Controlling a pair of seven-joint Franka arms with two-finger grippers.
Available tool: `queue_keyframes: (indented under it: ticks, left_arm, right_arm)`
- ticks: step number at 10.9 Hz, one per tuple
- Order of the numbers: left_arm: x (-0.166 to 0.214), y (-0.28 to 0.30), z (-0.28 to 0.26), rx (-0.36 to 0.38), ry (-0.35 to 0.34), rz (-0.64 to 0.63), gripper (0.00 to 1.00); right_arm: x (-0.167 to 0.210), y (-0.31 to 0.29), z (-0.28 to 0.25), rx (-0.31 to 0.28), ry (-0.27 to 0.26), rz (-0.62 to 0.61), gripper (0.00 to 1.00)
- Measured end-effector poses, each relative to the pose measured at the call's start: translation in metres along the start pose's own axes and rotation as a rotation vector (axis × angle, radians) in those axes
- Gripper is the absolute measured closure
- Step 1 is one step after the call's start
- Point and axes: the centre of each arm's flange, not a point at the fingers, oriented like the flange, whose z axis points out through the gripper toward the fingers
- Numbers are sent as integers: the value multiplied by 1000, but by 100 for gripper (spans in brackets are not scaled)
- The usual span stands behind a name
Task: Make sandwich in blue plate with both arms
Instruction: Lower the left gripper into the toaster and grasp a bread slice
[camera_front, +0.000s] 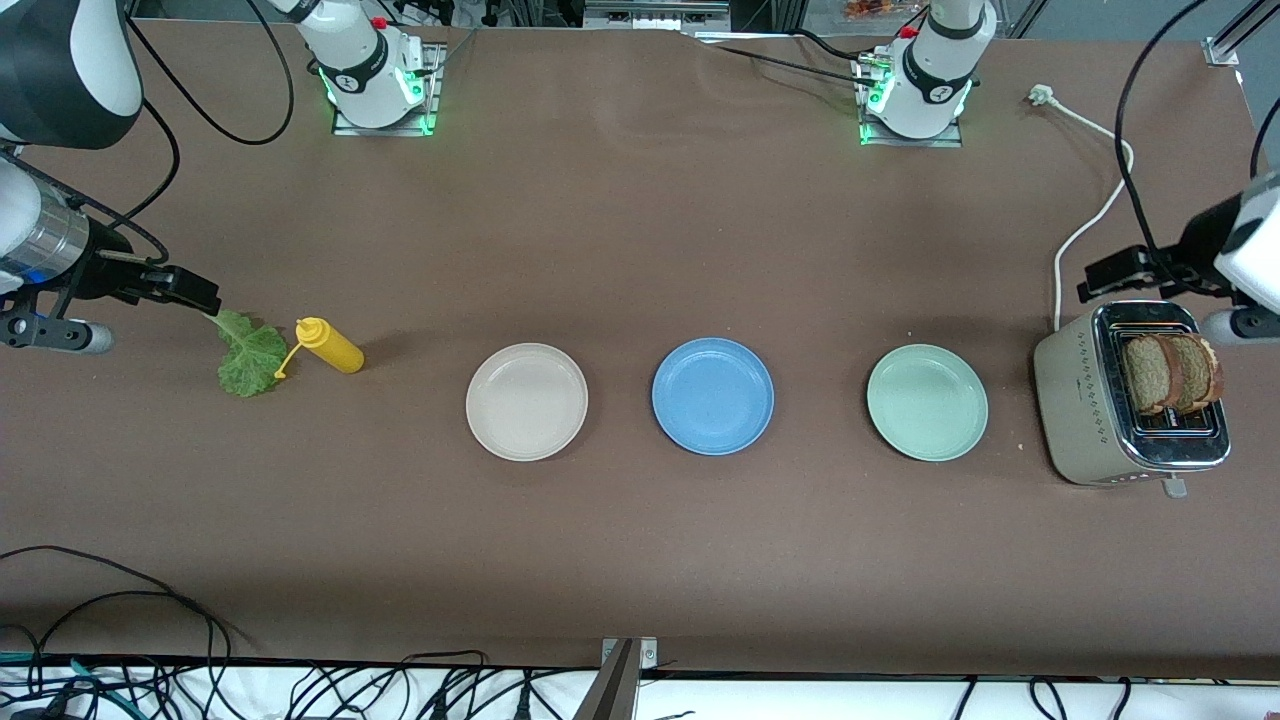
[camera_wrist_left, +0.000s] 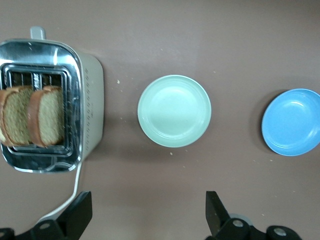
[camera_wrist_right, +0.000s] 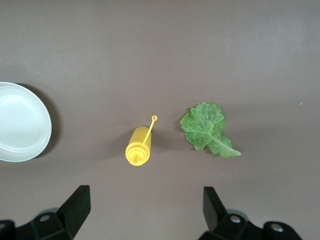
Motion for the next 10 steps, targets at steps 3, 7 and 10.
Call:
queue_keyframes:
  ticks: [3,7,10]
  left_arm:
    - [29,-68,34,-22,11,50,0]
    - [52,-129,81,-6,-5,43,0]
    - [66,-152,119,29,-34,119,0]
  right_arm:
    - [0,0,0,-1,0,-1,0]
    - [0,-1,0,-1,0,-2,0]
    - [0,-1,0,-1,0,-2,0]
